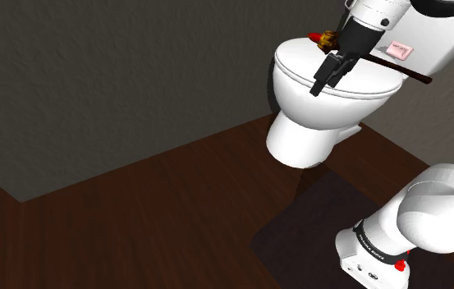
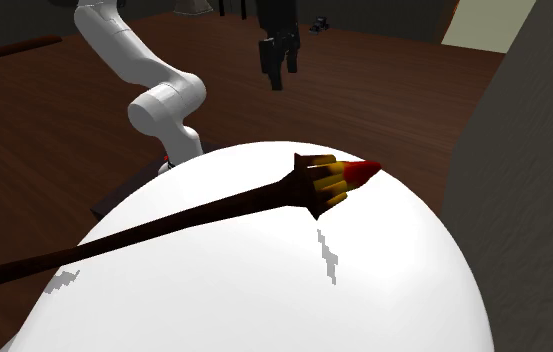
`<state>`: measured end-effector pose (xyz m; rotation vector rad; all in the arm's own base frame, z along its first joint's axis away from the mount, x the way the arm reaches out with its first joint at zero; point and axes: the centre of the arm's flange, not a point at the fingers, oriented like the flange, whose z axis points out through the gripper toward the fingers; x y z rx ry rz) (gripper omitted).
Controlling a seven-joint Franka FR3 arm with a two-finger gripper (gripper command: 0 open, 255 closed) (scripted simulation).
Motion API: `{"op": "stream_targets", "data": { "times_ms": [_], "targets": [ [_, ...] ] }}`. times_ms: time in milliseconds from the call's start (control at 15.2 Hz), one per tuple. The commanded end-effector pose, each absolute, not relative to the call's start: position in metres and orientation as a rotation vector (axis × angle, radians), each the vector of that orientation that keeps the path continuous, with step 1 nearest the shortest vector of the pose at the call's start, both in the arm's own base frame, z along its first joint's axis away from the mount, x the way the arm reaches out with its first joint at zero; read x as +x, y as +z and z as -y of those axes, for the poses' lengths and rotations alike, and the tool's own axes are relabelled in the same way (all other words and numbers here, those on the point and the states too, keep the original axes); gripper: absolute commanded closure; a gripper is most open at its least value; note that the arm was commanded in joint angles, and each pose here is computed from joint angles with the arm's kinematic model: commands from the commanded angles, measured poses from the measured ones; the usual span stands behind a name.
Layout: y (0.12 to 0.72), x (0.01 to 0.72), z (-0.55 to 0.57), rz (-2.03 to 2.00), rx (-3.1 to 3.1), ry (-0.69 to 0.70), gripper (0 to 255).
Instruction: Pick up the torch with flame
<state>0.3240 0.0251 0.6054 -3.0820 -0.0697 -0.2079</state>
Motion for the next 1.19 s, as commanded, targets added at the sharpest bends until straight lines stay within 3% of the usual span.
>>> {"op": "stream_targets", "data": {
  "times_ms": [0,1122],
  "targets": [
    [0.605,0.324,-0.025,0.070,-3.082,-0.208,0],
    [0.617,0.314,0.193,0.602,-3.082,-0.309,0]
  ]
}}
